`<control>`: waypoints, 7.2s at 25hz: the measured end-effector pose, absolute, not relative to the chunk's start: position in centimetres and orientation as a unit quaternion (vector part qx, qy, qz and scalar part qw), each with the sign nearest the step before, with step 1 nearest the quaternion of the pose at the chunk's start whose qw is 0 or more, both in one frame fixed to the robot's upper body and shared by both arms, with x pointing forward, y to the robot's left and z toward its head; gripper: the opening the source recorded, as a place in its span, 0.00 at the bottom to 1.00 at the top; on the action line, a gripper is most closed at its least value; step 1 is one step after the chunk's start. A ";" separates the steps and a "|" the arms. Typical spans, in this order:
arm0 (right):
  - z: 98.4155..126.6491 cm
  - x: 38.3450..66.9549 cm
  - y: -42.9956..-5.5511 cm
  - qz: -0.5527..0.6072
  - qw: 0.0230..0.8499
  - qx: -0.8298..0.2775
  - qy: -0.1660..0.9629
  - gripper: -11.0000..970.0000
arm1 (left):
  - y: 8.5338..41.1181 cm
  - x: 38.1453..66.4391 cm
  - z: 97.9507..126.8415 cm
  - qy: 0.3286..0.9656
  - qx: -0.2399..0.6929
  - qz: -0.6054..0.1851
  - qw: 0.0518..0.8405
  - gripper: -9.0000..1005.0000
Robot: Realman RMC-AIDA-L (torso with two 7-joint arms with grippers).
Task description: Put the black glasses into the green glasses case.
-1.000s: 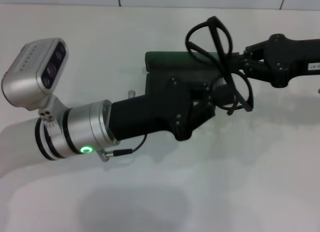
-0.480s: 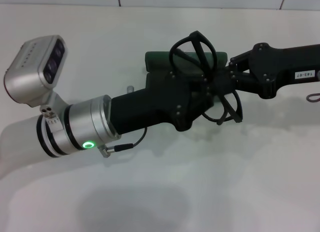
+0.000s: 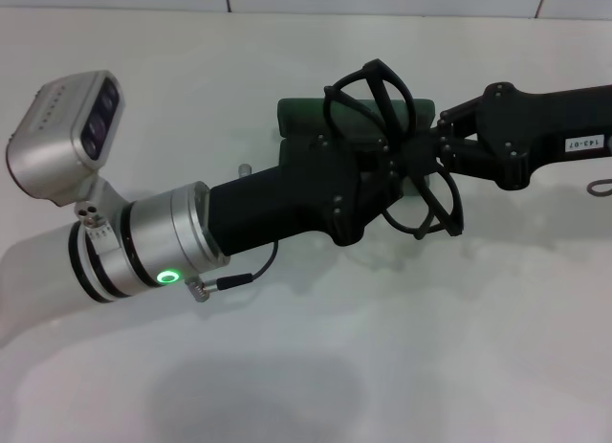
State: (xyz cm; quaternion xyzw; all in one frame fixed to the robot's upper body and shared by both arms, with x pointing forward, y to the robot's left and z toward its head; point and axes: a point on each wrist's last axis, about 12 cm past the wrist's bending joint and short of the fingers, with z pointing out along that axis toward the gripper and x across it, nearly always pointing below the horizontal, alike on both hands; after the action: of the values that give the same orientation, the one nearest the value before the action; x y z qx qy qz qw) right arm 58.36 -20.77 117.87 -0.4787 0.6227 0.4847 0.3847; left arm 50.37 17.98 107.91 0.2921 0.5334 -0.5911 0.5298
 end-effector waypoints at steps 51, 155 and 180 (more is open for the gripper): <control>116.4 63.1 -4.3 -0.059 0.287 -0.749 0.594 0.06 | 23.6 44.9 105.4 0.550 0.199 -0.563 0.584 0.04; 109.1 48.0 -33.6 0.458 0.467 -0.268 0.707 0.37 | 16.3 65.3 111.2 0.776 0.421 -0.252 0.397 0.23; 109.6 48.8 -32.0 0.459 0.476 -0.333 0.672 0.37 | 18.8 58.0 112.3 0.663 0.437 -0.414 0.445 0.17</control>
State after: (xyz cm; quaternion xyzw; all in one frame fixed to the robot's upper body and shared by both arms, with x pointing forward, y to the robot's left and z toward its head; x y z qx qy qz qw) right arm 48.81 -32.04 109.62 -0.3333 0.6717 0.4592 0.4762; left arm 58.05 18.81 112.26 0.4373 0.6631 -0.4141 0.4446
